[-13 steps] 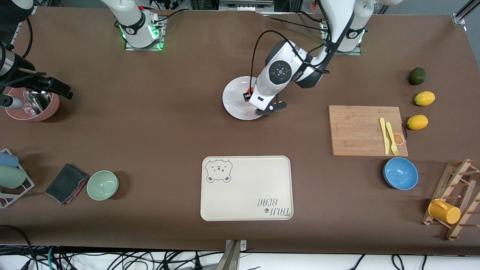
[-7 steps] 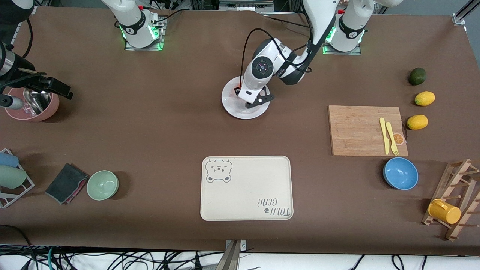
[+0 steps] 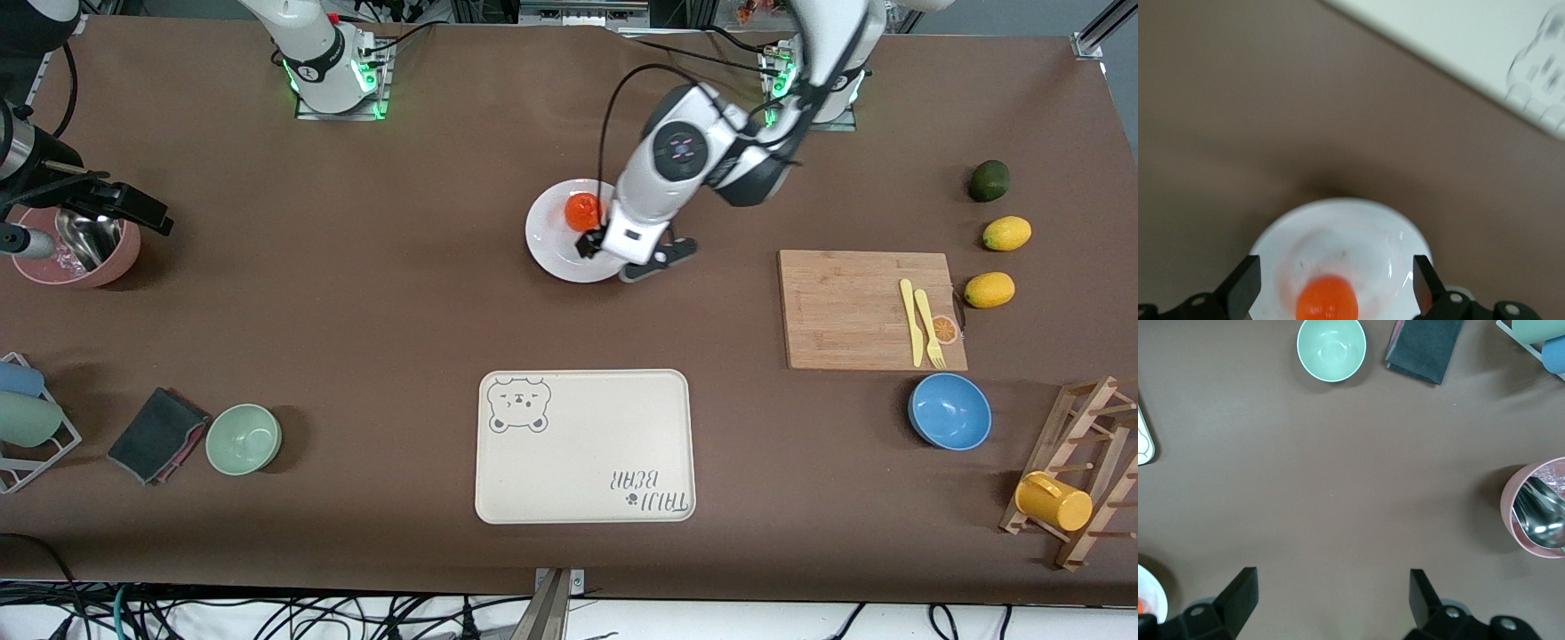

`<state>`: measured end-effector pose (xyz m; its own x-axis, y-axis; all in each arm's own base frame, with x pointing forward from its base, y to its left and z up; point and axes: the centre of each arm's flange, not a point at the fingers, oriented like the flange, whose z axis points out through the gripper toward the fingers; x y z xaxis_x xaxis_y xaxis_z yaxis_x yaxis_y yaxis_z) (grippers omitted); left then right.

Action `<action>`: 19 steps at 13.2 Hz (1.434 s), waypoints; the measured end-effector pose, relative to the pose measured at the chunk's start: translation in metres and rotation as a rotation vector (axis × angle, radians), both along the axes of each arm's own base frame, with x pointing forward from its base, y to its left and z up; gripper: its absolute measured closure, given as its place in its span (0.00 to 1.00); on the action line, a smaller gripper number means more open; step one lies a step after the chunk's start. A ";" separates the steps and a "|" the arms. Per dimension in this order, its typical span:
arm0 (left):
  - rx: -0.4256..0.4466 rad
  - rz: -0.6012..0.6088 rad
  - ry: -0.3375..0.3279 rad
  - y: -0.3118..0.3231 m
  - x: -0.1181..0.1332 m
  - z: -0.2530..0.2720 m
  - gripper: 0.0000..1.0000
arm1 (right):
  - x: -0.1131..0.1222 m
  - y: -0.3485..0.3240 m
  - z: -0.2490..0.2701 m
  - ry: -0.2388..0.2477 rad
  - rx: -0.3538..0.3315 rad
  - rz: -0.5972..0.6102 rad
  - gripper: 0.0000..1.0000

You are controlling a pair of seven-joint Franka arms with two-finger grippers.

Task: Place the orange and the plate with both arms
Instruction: 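Withdraw the left gripper while the right gripper reaches toward the white plate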

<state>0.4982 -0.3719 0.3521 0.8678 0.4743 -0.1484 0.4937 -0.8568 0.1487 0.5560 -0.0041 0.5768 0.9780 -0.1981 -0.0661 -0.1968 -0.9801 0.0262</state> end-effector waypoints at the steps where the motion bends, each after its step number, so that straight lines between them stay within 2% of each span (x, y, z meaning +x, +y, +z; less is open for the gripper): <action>1: -0.011 0.017 -0.051 0.038 0.023 0.028 0.00 | 0.000 0.002 0.000 0.000 0.000 0.004 0.00; 4: -0.018 -0.048 -0.204 0.148 0.073 0.082 0.00 | 0.001 0.032 -0.007 0.016 0.002 0.059 0.00; 6: 0.007 -0.202 -0.272 0.198 0.086 0.096 0.00 | 0.004 0.063 -0.020 0.042 0.024 0.106 0.00; 8: 0.048 -0.380 -0.293 0.262 0.094 0.103 0.00 | 0.004 0.099 -0.035 0.073 0.068 0.154 0.00; 9: 0.065 -0.444 -0.287 0.296 0.095 0.109 0.00 | 0.004 0.118 -0.043 0.090 0.102 0.172 0.00; 11: 0.112 -0.529 -0.229 0.343 0.095 0.142 0.00 | 0.009 0.145 -0.065 0.118 0.194 0.176 0.00; 13: 0.165 -0.568 -0.188 0.348 0.092 0.197 0.00 | 0.019 0.157 -0.099 0.141 0.307 0.131 0.00; 16: 0.167 -0.530 -0.114 0.345 0.080 0.239 0.00 | 0.013 0.168 -0.157 0.207 0.424 0.073 0.00; 17: 0.163 -0.497 -0.079 0.345 0.075 0.245 0.00 | 0.006 0.173 -0.177 0.213 0.450 0.062 0.00; 19: 0.163 -0.451 -0.060 0.342 0.072 0.253 0.00 | -0.010 0.181 -0.212 0.213 0.515 0.056 0.00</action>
<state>0.5705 -0.0301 0.6048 0.9970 0.0620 -0.0467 0.0626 -0.9980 0.0110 0.5456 0.1771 0.3651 0.9405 -0.0361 -0.3378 -0.1868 -0.8854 -0.4256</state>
